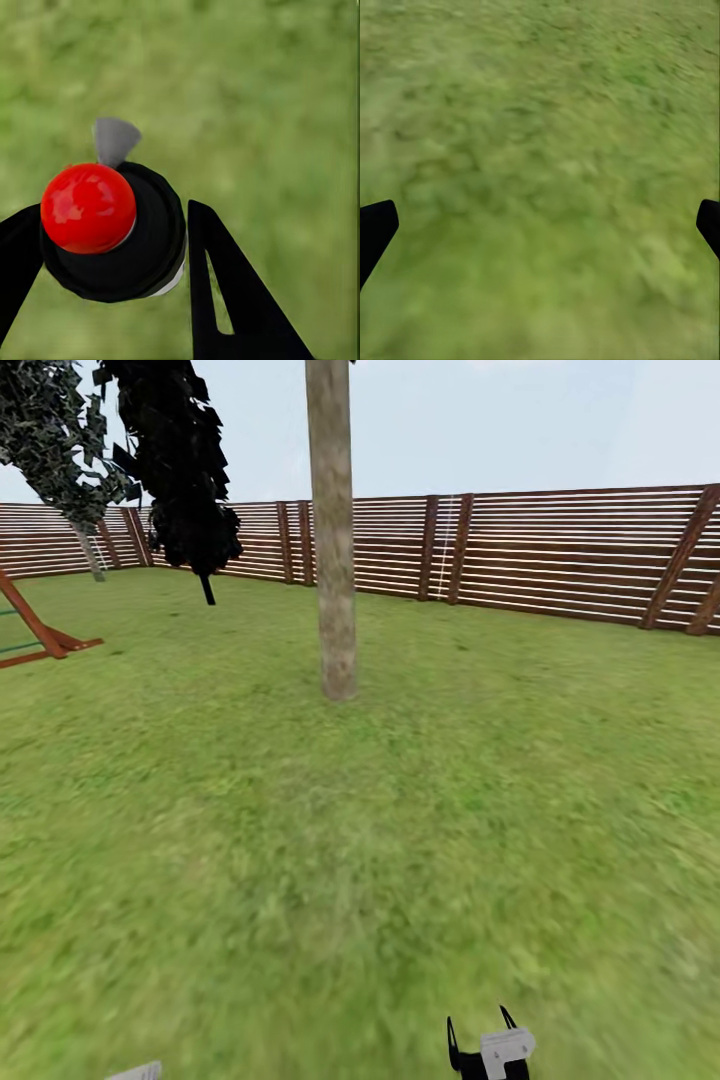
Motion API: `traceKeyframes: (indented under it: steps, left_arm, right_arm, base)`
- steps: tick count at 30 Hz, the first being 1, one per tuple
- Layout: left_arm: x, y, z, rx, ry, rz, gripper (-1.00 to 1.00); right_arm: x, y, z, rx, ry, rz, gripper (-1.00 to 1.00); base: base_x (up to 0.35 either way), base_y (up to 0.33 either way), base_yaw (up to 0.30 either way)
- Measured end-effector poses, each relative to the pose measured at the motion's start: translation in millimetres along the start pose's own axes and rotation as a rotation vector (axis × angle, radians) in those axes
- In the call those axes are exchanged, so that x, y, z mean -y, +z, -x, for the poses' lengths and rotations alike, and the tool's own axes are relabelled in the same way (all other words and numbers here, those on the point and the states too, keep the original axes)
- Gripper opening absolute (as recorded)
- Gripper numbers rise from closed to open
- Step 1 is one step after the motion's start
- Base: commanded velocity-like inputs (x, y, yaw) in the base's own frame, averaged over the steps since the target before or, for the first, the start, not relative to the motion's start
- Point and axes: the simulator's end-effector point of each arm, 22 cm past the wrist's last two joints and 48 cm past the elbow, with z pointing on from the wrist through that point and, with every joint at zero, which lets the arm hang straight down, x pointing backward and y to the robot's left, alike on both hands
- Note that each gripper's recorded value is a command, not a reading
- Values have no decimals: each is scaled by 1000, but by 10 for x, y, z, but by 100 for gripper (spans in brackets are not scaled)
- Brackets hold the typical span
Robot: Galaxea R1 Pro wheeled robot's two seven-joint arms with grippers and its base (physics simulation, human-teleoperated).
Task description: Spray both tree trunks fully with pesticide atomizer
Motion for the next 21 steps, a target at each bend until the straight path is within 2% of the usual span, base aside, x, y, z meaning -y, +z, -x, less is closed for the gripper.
traceKeyframes:
  steps: [21]
  left_arm:
    - [-1, 0, -1, -1, 0, 0, -100]
  right_arm:
    - [1, 0, -2, -1, 0, 0, 100]
  base:
    - [339, 0, 0]
